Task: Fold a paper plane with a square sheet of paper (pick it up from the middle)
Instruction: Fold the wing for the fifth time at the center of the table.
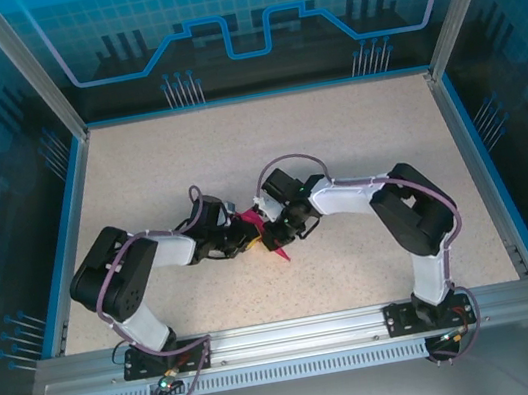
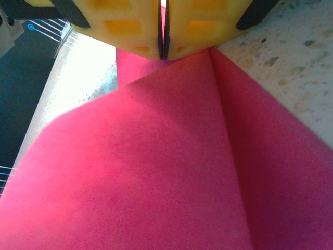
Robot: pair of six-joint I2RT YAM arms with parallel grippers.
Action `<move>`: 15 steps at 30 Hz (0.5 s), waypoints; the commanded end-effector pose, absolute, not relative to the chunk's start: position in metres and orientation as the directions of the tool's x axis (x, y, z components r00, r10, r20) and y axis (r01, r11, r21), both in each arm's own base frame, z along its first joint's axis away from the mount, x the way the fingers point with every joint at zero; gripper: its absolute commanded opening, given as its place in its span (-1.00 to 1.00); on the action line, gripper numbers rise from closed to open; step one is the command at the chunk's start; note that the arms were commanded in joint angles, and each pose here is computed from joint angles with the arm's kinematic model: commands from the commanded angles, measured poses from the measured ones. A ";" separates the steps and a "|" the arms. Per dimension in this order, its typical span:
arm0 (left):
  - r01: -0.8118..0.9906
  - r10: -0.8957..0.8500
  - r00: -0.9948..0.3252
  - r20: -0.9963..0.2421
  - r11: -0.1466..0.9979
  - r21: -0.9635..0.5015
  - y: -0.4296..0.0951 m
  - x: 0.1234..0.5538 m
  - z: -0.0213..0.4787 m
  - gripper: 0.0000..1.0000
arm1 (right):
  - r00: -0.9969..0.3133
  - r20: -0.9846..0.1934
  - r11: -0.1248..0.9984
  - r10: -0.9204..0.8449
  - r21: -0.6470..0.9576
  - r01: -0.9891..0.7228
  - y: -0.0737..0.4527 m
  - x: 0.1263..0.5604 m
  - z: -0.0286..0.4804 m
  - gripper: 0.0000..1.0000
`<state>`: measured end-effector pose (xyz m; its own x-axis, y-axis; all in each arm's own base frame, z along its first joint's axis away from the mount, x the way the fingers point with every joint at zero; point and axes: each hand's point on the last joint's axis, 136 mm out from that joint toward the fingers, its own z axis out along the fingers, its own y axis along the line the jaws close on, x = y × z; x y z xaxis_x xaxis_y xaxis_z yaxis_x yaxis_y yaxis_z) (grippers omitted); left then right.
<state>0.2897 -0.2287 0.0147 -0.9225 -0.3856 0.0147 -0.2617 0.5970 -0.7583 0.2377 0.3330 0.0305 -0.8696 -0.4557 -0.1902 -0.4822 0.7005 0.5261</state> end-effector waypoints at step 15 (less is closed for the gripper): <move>-0.375 -0.432 -0.899 0.070 0.679 -0.631 -0.210 0.284 -0.024 -0.77 | -0.886 -0.059 0.781 -0.459 0.448 -0.435 0.299 0.224 0.004 -1.00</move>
<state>0.2905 -0.2287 0.0122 -0.9205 -0.3875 0.0497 -0.2970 0.6115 -0.7334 0.2353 0.3183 0.0176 -0.8794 -0.4552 -0.1391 -0.4624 0.7473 0.4772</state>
